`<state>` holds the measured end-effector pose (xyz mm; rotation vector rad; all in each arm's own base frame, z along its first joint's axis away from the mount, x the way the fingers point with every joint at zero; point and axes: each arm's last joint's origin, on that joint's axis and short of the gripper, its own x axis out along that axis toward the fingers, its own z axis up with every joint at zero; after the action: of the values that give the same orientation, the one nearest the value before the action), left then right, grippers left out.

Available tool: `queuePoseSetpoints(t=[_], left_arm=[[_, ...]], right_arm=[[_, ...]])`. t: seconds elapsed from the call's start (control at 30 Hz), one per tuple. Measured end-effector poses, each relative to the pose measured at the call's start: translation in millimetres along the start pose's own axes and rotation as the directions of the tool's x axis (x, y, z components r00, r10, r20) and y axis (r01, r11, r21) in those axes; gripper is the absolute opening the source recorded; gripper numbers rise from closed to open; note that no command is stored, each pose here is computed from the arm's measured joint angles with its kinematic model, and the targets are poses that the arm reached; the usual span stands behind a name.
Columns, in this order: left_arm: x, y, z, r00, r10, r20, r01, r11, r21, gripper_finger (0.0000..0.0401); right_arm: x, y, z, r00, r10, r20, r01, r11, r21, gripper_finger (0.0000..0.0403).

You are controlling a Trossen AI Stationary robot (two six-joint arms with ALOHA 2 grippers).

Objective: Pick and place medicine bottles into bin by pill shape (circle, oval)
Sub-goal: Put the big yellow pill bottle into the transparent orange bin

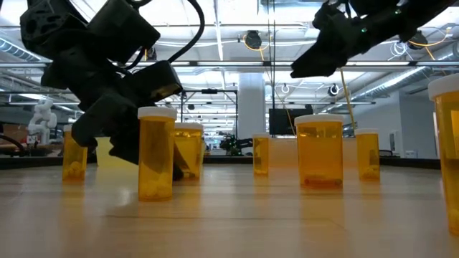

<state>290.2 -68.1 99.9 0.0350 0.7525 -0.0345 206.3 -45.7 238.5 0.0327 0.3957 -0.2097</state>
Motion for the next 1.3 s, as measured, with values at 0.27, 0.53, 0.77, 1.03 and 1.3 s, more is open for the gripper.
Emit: queuePoseSetpoints(t=[0.27,0.53,0.77,1.03,1.3], left_arm=[[-23.9,12.8,15.6,0.998,0.05,0.027,-0.05,0.999,0.011,0.0182],[-36.6,32.4,23.3,0.996,0.084,0.032,-0.084,0.996,0.017,0.018],[-36.6,42.8,24.2,0.995,0.093,0.021,-0.093,0.996,0.006,0.018],[-36.7,46.0,23.5,0.995,0.099,0.012,-0.099,0.995,0.012,0.018],[-36.7,46.1,24.6,0.995,0.099,0.022,-0.099,0.995,0.019,0.018]], right_arm=[[46.4,31.1,13.4,0.993,0.11,-0.033,-0.109,0.994,0.014,0.027],[106.5,68.3,28.8,0.976,0.183,-0.117,-0.184,0.983,0.008,0.027],[149.8,87.8,37.5,0.971,0.178,-0.157,-0.177,0.984,0.021,0.0308],[176.7,95.6,33.8,0.956,0.172,-0.237,-0.185,0.982,-0.034,0.0334],[177.7,94.9,35.5,0.959,0.172,-0.227,-0.19,0.98,-0.058,0.0334]])
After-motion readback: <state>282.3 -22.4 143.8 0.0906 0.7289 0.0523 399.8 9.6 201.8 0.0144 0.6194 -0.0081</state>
